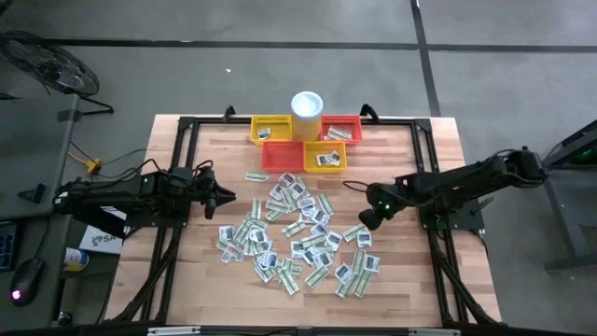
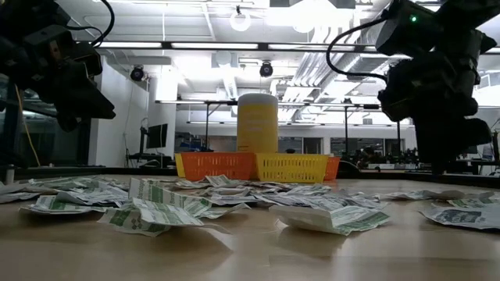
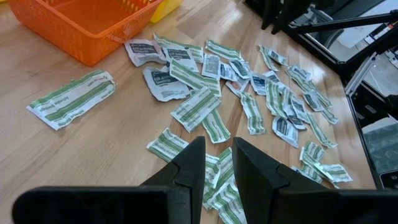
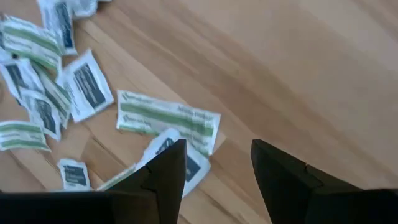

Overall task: Pick & Place First Aid Supplies
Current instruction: Put the green bandage pack into the top orange basket

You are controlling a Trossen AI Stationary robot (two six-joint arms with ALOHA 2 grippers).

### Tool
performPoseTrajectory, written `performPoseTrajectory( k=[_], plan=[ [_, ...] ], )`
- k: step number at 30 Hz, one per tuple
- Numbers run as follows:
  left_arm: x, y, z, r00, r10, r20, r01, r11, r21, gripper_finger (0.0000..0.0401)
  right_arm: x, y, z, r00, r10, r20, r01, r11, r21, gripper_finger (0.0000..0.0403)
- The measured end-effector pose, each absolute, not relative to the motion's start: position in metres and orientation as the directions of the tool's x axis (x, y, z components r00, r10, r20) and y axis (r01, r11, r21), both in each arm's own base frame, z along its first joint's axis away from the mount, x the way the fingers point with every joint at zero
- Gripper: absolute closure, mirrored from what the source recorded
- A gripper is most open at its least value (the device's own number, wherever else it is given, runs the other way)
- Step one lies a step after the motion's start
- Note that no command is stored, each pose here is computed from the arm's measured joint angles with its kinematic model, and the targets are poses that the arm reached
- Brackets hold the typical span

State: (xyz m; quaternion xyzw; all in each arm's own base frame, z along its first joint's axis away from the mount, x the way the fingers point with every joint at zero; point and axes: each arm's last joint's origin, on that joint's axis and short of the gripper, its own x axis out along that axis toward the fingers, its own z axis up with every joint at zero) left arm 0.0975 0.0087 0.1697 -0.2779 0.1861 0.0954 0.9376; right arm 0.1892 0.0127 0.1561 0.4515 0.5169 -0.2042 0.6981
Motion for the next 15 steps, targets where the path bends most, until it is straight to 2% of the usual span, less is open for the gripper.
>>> performPoseTrajectory(
  k=[15],
  plan=[
    [0.098,0.009,0.17,0.913,0.076,-0.402,-0.283,0.827,-0.486,0.0321,0.211,0.019,0.13,0.355,0.238,-0.904,0.745,0.513,0.427,0.0228]
  ],
)
